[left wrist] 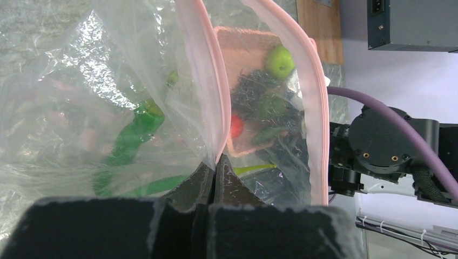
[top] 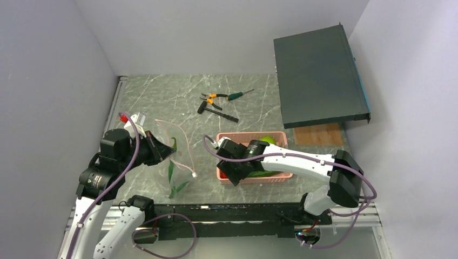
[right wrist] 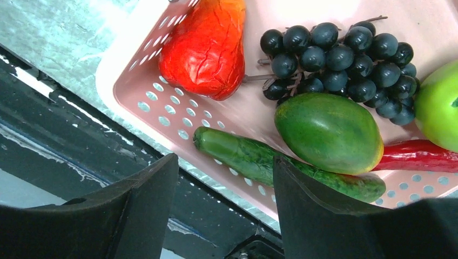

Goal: Place the food in the zip-top bag and seal the zipper
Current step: Pick up the fake vegetable from the bin.

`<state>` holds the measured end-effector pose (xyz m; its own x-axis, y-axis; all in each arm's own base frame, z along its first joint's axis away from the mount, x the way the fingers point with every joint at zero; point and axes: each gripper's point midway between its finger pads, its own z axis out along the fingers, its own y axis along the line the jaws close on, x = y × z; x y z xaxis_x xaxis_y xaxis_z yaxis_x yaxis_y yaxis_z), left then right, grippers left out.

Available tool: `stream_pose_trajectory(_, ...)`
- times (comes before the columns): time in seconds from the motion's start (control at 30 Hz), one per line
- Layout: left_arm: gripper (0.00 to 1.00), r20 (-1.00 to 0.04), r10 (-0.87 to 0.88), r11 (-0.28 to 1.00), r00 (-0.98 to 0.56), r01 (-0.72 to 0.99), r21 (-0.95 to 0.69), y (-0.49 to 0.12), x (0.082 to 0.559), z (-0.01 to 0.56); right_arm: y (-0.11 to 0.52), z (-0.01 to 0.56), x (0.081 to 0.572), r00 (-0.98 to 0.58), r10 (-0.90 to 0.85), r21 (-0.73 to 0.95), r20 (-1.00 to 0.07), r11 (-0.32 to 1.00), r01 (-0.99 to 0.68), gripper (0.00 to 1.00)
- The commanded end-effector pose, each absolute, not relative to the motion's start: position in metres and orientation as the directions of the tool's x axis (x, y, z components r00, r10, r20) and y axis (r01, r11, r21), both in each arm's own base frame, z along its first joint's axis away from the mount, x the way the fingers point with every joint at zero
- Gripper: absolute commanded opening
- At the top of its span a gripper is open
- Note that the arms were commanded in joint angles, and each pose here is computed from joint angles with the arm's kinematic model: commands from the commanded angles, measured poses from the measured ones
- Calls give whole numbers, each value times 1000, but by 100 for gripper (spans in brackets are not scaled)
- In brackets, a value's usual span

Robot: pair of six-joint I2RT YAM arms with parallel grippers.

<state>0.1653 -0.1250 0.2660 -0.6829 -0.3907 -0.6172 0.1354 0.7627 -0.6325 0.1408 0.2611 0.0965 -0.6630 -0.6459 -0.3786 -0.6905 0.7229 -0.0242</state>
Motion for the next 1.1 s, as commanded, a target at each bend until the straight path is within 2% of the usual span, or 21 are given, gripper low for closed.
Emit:
stream_pose_trajectory(0.0,0,-638,-390,757,-664,163,-633,-126,164,275,259,97,154,-643,-656,-100,-395,727,-680,65)
stream_pose_trajectory(0.4,0,-643,-387,761,-661,165,-628,-124,161,277,273,130,156,-619,-616,-33,-488,721,-692,64)
stream_pose_trajectory(0.67,0,-645,-384,763,-661,166,-625,-124,161,276,254,109,159,-650,-635,-77,-418,738,-671,56)
stream_pose_trajectory(0.9,0,-645,-381,765,-662,165,-622,-123,159,276,261,91,160,-649,-648,-78,-399,729,-680,50)
stream_pose_trajectory(1.07,0,-647,-384,767,-659,163,-621,-122,159,277,271,74,166,-645,-654,-75,-396,723,-687,50)
